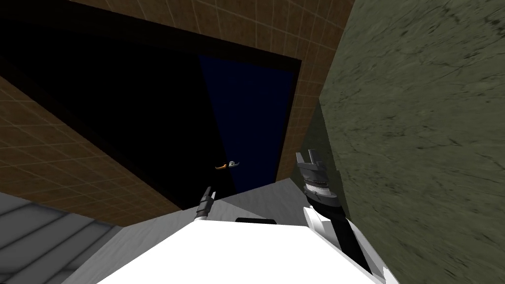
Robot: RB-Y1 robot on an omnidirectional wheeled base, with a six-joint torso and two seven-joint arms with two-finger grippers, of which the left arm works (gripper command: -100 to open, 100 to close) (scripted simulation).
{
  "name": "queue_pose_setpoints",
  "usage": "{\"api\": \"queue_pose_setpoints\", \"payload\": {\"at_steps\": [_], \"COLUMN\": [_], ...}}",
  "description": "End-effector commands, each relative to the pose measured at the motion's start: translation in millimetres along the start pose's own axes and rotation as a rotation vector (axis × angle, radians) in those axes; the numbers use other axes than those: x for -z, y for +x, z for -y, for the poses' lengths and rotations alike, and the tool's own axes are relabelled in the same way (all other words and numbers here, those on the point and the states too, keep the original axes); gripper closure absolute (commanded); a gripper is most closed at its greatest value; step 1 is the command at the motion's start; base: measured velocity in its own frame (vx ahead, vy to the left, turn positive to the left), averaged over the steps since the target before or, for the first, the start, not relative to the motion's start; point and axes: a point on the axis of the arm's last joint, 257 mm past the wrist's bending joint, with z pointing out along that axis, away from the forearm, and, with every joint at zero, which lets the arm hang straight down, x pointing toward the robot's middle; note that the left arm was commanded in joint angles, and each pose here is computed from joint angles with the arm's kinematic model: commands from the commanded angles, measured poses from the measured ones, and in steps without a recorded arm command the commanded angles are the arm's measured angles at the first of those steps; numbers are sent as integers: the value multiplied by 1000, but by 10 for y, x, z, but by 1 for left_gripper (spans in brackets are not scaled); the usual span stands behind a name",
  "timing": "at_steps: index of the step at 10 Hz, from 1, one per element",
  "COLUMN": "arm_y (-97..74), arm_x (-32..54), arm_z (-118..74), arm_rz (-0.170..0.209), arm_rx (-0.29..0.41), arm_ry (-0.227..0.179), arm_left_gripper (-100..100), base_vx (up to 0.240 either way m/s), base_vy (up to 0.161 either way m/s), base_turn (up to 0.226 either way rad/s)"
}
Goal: Pull the door open
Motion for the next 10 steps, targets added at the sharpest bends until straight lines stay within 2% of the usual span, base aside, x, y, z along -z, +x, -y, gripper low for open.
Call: {"api": "queue_pose_setpoints", "payload": {"at_steps": [1,5,10], "arm_y": [-86,-268,-440], "arm_x": [47,200,347], "arm_z": [-64,-257,-414], "arm_rz": [10,39,67], "arm_rx": [-6,-21,-38], "arm_ry": [-14,-54,-88], "arm_left_gripper": [-100,-100,-100], "base_vx": [127,141,129], "base_vy": [53,47,52], "base_turn": [-45,-57,-42]}}
